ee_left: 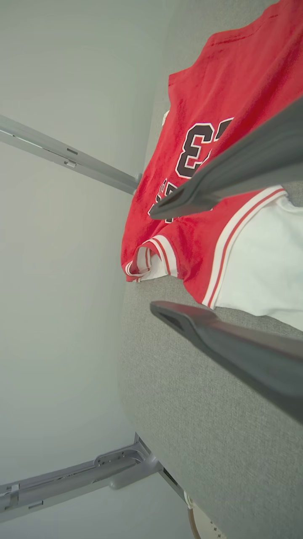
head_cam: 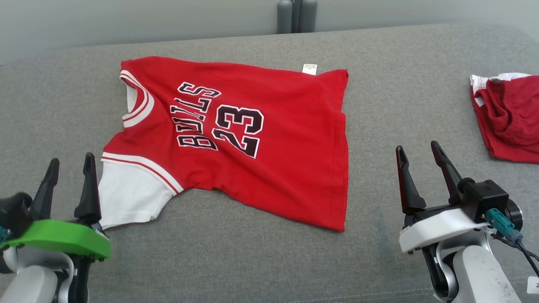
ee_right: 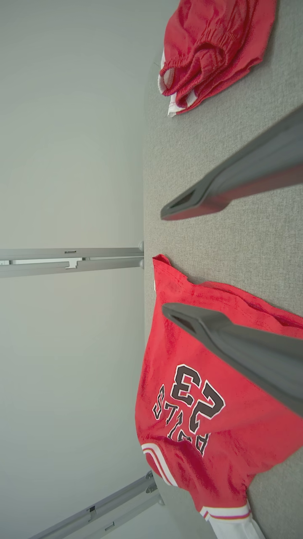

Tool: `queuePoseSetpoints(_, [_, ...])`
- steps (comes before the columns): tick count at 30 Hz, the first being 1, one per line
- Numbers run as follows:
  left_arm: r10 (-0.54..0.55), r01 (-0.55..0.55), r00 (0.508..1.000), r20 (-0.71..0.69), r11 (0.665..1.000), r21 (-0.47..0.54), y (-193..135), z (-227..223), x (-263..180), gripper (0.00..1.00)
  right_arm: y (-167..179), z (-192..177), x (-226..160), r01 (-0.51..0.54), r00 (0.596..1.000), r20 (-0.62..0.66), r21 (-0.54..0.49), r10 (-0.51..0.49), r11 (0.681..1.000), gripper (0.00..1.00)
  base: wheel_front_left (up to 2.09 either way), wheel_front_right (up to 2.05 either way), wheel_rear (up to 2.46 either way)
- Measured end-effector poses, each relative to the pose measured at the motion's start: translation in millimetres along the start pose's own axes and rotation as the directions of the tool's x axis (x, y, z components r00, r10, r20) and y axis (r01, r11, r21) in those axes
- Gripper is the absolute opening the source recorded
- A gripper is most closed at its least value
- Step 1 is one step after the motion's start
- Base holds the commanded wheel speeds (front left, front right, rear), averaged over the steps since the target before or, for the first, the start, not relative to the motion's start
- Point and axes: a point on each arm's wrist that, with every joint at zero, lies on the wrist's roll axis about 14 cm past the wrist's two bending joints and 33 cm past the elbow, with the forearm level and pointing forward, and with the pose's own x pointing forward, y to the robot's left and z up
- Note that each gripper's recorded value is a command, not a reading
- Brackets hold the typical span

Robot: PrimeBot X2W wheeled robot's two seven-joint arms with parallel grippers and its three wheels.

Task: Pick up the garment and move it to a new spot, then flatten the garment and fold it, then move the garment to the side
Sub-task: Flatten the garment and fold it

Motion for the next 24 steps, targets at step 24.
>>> queuePoseSetpoints(24, [0.106, -0.106, 0.994, 0.008, 0.994, -0.017, 1.4, -11.9, -80.7, 1.0, 25.1, 14.4, -34.5, -0.034, 0.999, 0.037, 0.071, 0.031, 0.997, 1.0, 0.0, 0.0, 0.0])
